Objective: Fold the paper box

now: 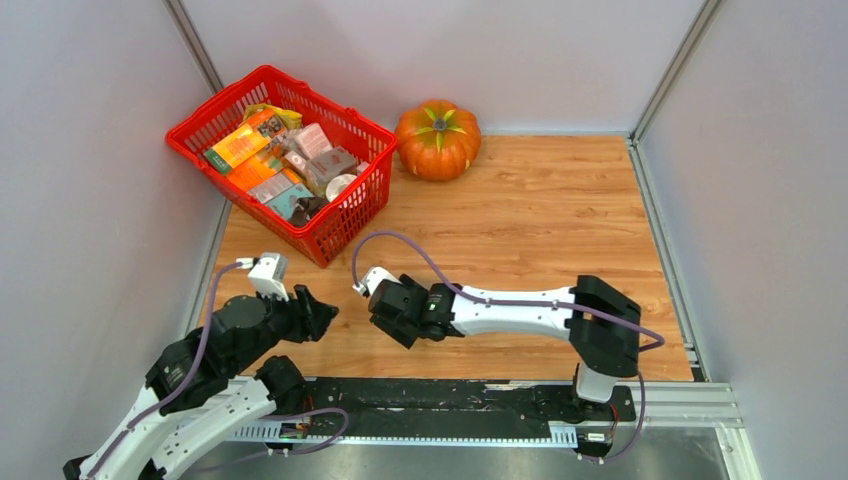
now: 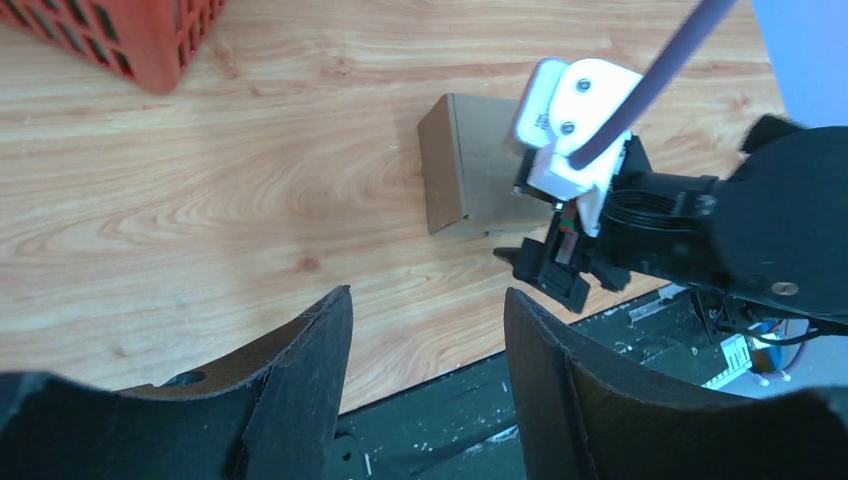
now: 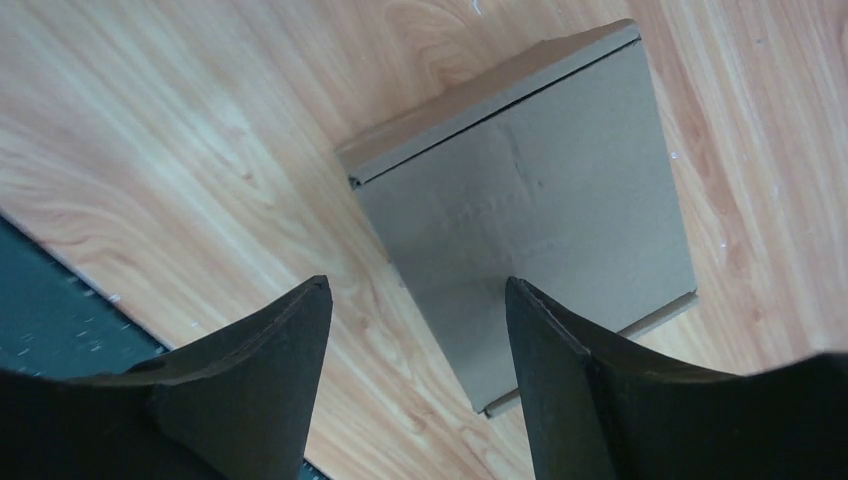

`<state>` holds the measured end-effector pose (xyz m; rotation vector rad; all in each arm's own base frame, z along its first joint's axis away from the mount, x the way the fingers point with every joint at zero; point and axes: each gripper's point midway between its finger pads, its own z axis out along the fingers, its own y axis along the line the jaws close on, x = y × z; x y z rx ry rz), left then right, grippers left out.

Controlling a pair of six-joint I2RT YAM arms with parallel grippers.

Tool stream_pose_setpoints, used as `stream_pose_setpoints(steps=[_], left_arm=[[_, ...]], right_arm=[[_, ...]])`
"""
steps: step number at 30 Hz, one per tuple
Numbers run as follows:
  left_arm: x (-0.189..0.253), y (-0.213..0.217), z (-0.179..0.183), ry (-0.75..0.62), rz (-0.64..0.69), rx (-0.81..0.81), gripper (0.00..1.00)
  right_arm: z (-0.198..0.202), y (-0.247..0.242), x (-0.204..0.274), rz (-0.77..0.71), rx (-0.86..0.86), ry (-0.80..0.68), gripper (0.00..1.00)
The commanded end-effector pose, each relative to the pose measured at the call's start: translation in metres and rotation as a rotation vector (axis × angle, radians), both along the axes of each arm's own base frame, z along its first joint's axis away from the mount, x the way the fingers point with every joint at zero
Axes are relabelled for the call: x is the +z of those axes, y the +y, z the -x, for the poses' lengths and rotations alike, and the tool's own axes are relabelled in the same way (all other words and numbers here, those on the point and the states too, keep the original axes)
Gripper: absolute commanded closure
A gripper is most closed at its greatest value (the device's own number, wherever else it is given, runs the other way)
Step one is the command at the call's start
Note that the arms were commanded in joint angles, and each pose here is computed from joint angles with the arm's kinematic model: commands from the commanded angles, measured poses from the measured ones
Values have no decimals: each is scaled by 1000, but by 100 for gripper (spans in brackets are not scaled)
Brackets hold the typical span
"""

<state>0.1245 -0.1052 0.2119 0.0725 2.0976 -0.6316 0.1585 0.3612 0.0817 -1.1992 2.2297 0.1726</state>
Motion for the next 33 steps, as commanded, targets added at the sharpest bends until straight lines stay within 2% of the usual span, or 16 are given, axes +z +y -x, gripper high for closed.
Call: stream_pose_setpoints(steps=[1, 6, 11, 19, 25, 33], left_arm=[[-1, 19, 7, 5, 21, 68, 35], [-1, 18, 8, 9, 28, 64, 42], [2, 12, 7, 16, 24, 43, 46], [4, 9, 9, 13, 45, 28, 47], [4, 7, 9, 13, 54, 21, 48], [6, 2, 10, 11, 69, -1, 48]], right_arm=[[-22, -3, 7, 116, -33, -151, 32], [-37, -5, 7, 166, -98, -221, 35], [-47, -11, -2, 238, -149, -263, 39], [-73, -30, -2, 216, -291, -240, 39], [-113, -63, -4, 191, -475, -196, 39], [-175, -138, -2, 212, -763, -182, 39]])
